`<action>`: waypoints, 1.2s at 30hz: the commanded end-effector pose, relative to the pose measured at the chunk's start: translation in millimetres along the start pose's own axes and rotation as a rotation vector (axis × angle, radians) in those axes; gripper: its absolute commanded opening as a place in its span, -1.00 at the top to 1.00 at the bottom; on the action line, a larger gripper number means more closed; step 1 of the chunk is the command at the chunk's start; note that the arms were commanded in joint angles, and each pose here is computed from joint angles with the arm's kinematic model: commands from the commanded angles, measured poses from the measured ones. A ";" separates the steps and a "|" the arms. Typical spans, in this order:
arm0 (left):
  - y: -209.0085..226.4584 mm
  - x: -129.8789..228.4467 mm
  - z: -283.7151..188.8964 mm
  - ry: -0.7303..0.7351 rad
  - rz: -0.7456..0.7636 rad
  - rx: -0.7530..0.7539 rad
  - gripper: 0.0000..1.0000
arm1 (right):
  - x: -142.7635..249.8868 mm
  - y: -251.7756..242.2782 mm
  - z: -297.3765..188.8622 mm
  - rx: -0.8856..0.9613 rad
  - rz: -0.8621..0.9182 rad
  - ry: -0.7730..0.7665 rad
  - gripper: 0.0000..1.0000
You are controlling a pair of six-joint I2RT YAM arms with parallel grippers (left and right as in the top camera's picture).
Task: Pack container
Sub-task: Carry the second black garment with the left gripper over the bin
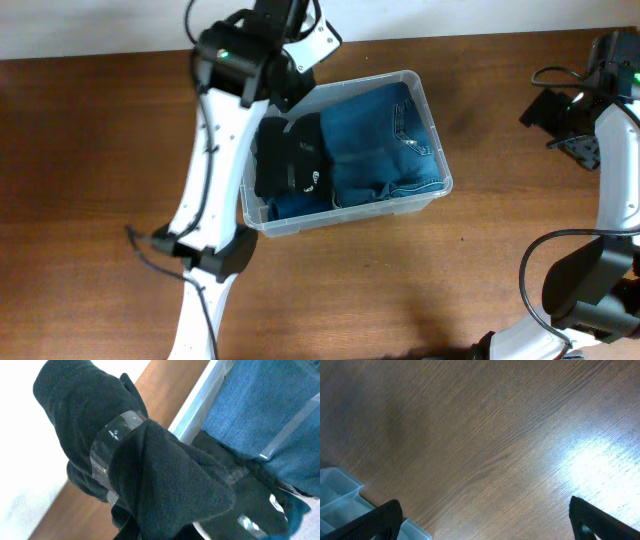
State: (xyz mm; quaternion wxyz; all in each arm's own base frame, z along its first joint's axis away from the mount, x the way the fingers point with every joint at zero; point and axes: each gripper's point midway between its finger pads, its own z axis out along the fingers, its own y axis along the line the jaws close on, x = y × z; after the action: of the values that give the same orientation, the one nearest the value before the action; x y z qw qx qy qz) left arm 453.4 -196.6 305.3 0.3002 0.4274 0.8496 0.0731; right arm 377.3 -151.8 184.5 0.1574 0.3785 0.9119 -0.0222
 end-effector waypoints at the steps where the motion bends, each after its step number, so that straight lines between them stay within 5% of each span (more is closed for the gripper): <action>1: 13.1 1.1 -62.0 -0.080 0.011 -0.059 0.99 | -1.3 -1.5 -0.1 0.008 0.009 -0.004 -0.97; 10: -5.6 29.0 -51.0 0.011 0.310 0.076 0.99 | -1.3 -1.6 -0.1 0.008 0.009 -0.004 -0.97; 21: -45.0 76.8 26.6 0.250 0.265 0.260 0.99 | -1.3 -1.5 -0.1 0.008 0.009 -0.004 -0.97; 31: -108.9 77.4 20.8 0.288 0.311 0.430 0.98 | -1.3 -1.5 -0.1 0.008 0.009 -0.004 -0.97; 32: -109.8 77.0 20.7 0.288 0.314 0.431 0.86 | -1.3 -1.5 -0.1 0.008 0.009 -0.004 -0.97; 34: -110.9 76.6 20.6 0.288 0.317 0.431 0.30 | -1.3 -1.6 -0.1 0.008 0.009 -0.004 -0.97; 36: -110.7 76.8 20.6 0.289 0.317 0.430 0.14 | -1.3 -1.5 -0.1 0.008 0.009 -0.004 -0.97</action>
State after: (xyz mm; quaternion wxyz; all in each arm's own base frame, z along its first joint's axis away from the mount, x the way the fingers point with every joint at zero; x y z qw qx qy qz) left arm 356.1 -209.0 212.3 0.0644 0.5969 0.7997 0.0060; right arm 377.3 -151.8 184.5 0.1574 0.3786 0.9118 -0.0222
